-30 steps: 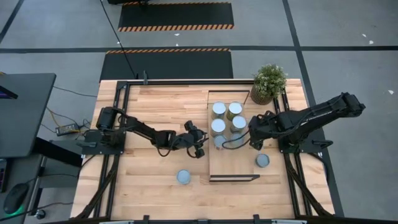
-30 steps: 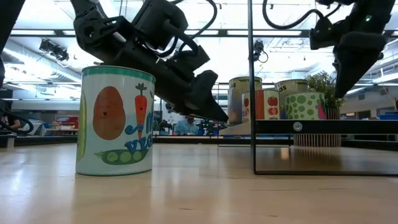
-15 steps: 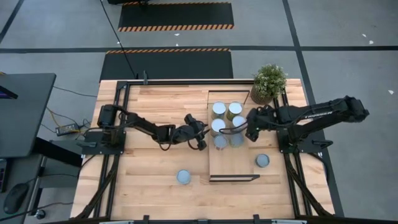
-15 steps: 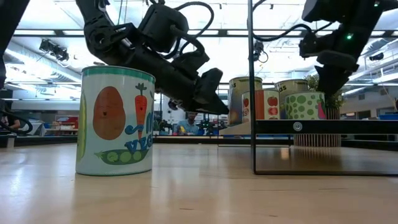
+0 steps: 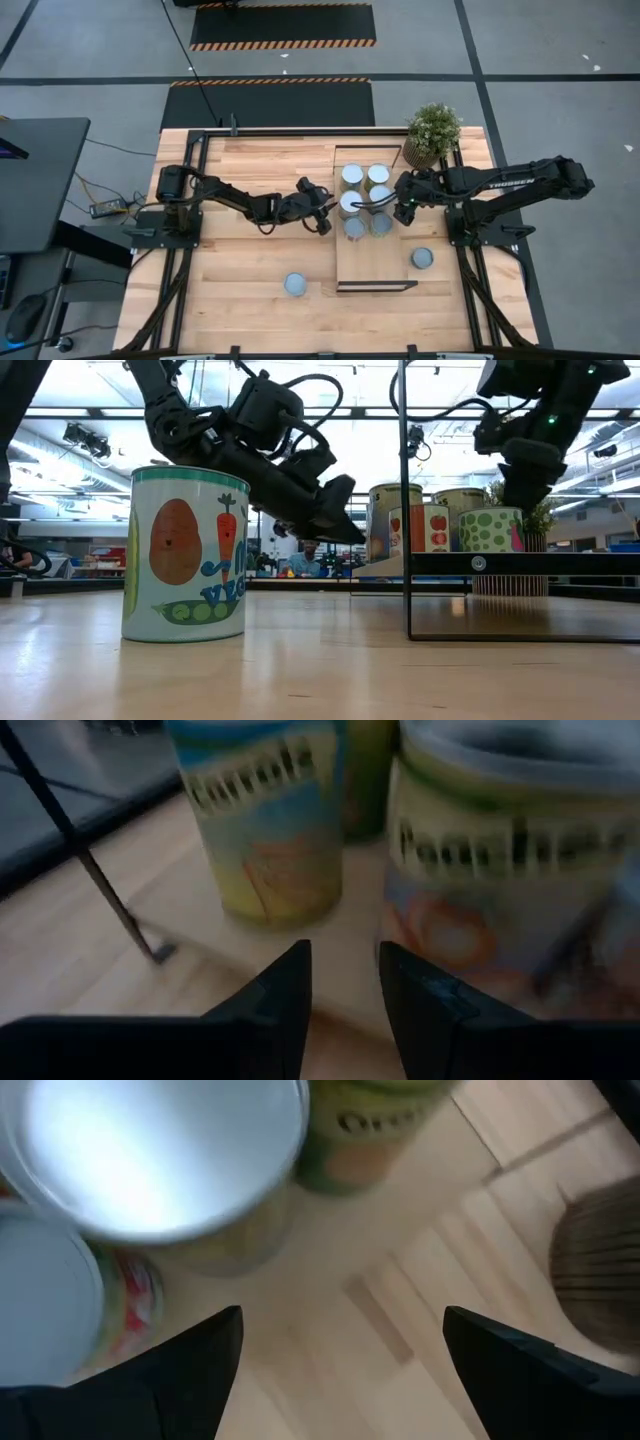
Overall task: Pick and place cans onto a shelf
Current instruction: Adjust the cans on the shelf
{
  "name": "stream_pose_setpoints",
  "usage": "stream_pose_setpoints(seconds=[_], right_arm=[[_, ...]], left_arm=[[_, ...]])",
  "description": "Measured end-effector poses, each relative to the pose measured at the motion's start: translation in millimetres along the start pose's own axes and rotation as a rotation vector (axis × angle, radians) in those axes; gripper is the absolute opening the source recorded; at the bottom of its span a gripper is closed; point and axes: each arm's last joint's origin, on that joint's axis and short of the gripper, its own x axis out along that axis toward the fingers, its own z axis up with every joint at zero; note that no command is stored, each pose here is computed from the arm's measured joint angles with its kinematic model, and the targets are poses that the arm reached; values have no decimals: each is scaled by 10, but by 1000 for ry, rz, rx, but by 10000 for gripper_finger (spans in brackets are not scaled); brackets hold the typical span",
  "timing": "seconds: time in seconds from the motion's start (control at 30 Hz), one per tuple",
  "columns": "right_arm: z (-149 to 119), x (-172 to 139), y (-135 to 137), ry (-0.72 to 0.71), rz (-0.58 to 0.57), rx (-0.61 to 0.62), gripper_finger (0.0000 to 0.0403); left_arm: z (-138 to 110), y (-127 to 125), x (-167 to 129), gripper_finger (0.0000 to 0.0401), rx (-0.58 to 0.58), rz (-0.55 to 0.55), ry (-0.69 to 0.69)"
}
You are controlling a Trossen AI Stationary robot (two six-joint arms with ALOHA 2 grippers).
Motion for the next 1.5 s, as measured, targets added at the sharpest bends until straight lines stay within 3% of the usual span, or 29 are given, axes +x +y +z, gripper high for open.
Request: stream_pose_setpoints(seconds=[0.27, 0.73, 0.93, 1.17, 1.5], right_arm=[[-44, -58, -16, 57, -17, 2, 352], [13, -64, 38, -7, 28, 2, 352], [-32, -225, 75, 108, 85, -20, 352], [-254, -368, 264, 262, 226, -94, 352], [-647, -398, 513, 266, 284, -201, 352]], left_arm=[[50, -55, -64, 126, 32, -144, 33], [137, -48, -50, 126, 16, -127, -67], [181, -43, -120, 126, 62, -137, -21], [343, -106, -353, 126, 88, -182, 21], [402, -174, -478, 126, 54, -290, 53]])
